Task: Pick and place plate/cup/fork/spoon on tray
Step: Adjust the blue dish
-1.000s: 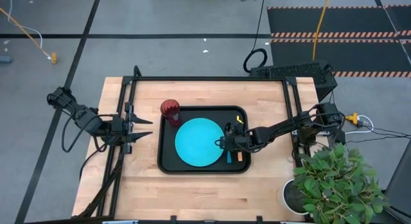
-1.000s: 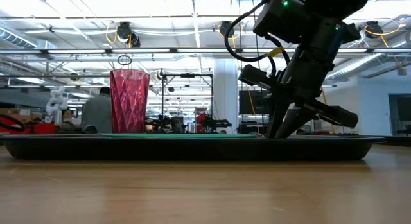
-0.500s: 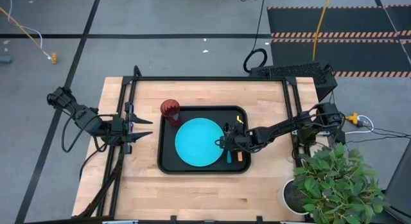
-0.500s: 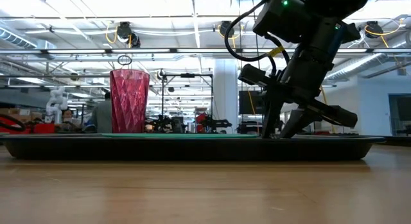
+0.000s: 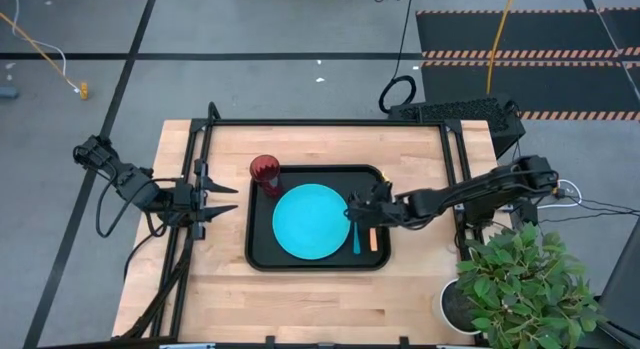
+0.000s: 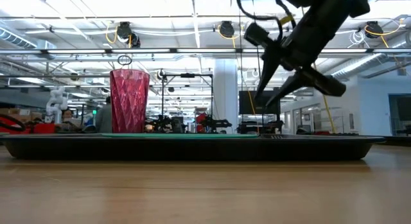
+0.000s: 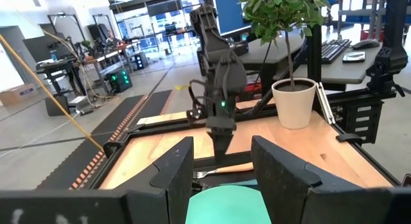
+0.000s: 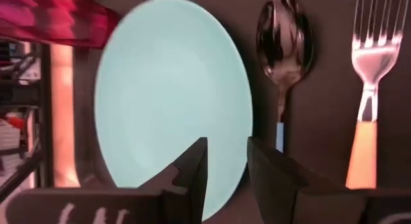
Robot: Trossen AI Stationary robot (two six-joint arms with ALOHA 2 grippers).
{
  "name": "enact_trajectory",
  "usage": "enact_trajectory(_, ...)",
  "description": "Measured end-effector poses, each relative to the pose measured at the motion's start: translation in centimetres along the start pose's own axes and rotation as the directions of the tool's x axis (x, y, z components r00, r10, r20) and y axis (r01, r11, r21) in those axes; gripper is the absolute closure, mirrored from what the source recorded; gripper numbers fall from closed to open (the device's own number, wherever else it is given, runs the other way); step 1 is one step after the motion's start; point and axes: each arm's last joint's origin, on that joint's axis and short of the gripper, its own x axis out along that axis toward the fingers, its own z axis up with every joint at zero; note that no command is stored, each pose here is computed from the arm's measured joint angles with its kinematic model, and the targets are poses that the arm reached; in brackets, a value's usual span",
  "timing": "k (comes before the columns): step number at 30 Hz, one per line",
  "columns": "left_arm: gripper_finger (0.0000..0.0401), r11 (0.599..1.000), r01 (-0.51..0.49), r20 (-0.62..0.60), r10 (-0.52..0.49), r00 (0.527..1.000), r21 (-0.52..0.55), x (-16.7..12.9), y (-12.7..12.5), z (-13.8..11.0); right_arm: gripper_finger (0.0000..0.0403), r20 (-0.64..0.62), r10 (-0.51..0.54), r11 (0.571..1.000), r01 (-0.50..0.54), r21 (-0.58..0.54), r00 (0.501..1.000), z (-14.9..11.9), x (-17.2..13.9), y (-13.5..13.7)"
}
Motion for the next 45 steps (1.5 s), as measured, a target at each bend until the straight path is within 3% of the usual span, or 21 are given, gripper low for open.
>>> enact_trajectory(5, 0.0240, 1.000, 0.002, -0.008, -0.002, 1.000, 0.003, 0.0, 0.0, -0.1, 0.0300, 0.017, 0.005, 0.999, -0.004, -0.054, 1.000, 0.4, -1.2, 0.0)
enact_trajectory(9, 0.0240, 1.000, 0.001, -0.008, -0.001, 1.000, 0.004, 0.0, 0.0, -0.1, 0.0300, 0.015, 0.010, 0.984, -0.007, -0.176, 1.000, 0.3, -1.3, 0.0)
enact_trajectory(16, 0.0240, 0.999, 0.004, -0.024, -0.003, 1.000, 0.046, 0.0, 0.0, -0.3, 0.0300, 0.061, 0.010, 0.903, 0.017, -0.430, 0.998, -0.3, -1.3, -0.5)
enact_trajectory(23, 0.0240, 0.996, -0.024, -0.059, 0.029, 0.998, 0.087, 0.7, -0.1, -0.6, 0.0300, 0.211, 0.007, 0.773, 0.129, -0.621, 0.977, -0.2, -0.8, -1.9)
enact_trajectory(29, 0.0240, 0.990, -0.094, -0.109, 0.105, 0.988, 0.107, 2.0, 0.1, -1.0, 0.0300, 0.318, 0.010, 0.682, 0.226, -0.695, 0.948, 0.2, -0.4, -2.9)
enact_trajectory(35, 0.0240, 0.979, -0.180, -0.109, 0.190, 0.976, 0.095, 4.0, 0.5, -1.1, 0.0300, 0.342, 0.025, 0.572, 0.267, -0.776, 0.940, 1.0, 0.1, -3.0)
enact_trajectory(42, 0.0240, 0.958, -0.269, -0.054, 0.275, 0.960, 0.098, 5.5, 1.2, -0.6, 0.0300, 0.332, 0.190, 0.364, 0.248, -0.898, 0.924, 2.0, 0.1, -0.8)
enact_trajectory(45, 0.0240, 0.949, -0.305, -0.038, 0.308, 0.951, 0.078, 5.7, 1.7, -0.4, 0.0300, 0.296, 0.233, 0.309, 0.218, -0.926, 0.926, 2.6, 0.2, -0.2)
